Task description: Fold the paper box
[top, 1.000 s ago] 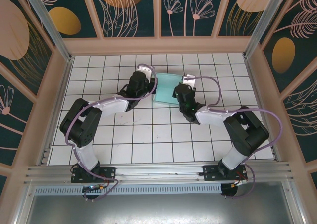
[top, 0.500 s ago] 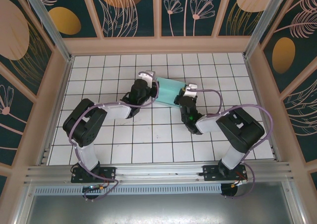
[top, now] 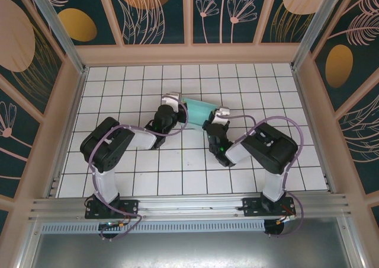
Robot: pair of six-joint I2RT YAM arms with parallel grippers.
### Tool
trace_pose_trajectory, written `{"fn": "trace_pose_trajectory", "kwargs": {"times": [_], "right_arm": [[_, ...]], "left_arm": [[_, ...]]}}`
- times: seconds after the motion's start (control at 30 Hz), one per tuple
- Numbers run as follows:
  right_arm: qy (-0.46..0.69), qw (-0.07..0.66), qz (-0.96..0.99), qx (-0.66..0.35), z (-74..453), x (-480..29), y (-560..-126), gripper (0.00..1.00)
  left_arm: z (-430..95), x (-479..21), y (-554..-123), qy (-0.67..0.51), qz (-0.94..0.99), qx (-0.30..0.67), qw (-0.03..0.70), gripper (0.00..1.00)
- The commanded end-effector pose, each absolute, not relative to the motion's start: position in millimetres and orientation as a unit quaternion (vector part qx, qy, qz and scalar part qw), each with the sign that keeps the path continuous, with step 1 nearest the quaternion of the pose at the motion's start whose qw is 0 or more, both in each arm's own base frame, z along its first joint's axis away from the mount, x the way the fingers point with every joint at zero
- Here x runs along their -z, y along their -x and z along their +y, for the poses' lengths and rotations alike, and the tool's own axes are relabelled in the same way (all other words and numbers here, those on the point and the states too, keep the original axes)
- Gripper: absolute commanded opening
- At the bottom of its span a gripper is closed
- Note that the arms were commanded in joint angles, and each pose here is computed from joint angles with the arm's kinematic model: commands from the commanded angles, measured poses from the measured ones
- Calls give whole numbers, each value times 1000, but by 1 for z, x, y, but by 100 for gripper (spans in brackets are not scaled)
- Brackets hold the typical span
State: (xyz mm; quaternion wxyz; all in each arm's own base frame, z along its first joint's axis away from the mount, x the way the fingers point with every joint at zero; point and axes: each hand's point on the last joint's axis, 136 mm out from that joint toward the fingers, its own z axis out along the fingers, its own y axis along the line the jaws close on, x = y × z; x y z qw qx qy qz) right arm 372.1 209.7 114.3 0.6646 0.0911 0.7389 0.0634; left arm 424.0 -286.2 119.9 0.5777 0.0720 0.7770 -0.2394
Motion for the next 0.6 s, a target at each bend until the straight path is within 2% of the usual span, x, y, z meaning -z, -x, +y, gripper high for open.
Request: {"fn": "trace_pose_trajectory", "kwargs": {"times": [0.0, 0.57], "right_arm": [[-96, 692, 712, -71, 218, -119, -362, 0], [-79, 704, 702, -67, 227, -88, -355, 0]], "left_arm": [[-300, -135, -418, -65, 747, 283, 599, 0], [-292, -106, -408, -69, 744, 281, 603, 0]]}}
